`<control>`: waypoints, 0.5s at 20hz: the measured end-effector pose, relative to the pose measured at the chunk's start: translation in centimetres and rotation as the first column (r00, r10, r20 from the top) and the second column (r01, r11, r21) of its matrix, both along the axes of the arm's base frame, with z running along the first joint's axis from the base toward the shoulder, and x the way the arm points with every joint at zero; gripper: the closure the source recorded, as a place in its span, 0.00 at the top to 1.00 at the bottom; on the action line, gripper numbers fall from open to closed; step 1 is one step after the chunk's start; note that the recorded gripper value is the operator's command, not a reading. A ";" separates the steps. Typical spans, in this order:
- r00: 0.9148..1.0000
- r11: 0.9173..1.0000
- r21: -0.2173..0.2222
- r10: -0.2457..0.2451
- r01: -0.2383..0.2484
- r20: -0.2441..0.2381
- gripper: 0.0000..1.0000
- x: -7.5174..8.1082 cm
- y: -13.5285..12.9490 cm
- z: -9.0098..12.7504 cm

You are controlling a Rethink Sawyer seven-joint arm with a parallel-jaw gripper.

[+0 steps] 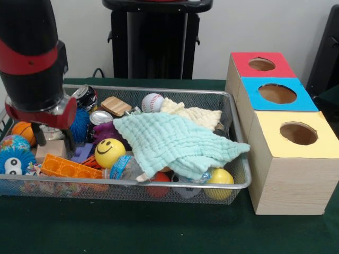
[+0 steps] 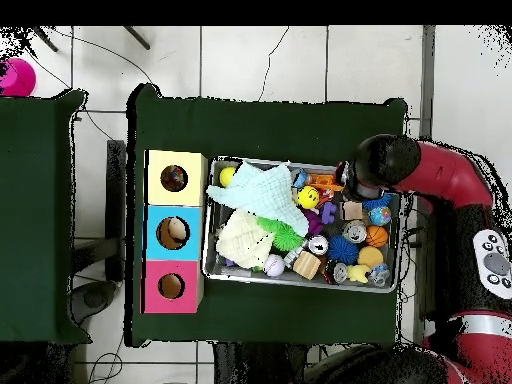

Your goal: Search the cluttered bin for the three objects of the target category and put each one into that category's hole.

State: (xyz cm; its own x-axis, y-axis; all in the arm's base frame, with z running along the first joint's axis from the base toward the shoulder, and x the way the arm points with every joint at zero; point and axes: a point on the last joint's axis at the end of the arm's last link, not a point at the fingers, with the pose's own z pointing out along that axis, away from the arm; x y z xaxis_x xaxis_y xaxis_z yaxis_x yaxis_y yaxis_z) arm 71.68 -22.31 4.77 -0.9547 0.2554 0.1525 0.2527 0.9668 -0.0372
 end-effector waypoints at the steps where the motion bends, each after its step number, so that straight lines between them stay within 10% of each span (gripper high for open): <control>1: 1.000 1.000 0.000 -0.002 0.002 -0.007 1.00 0.0 -0.1 0.7; 10: 0.999 0.999 0.008 -0.032 0.032 0.014 1.00 0.9 -1.5 5.7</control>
State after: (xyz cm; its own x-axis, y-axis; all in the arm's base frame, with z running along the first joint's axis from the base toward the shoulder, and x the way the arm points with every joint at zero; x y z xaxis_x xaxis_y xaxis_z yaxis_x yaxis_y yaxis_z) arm 72.56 -23.85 10.45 -0.9483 0.2843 0.1410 0.2836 0.9586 -0.0255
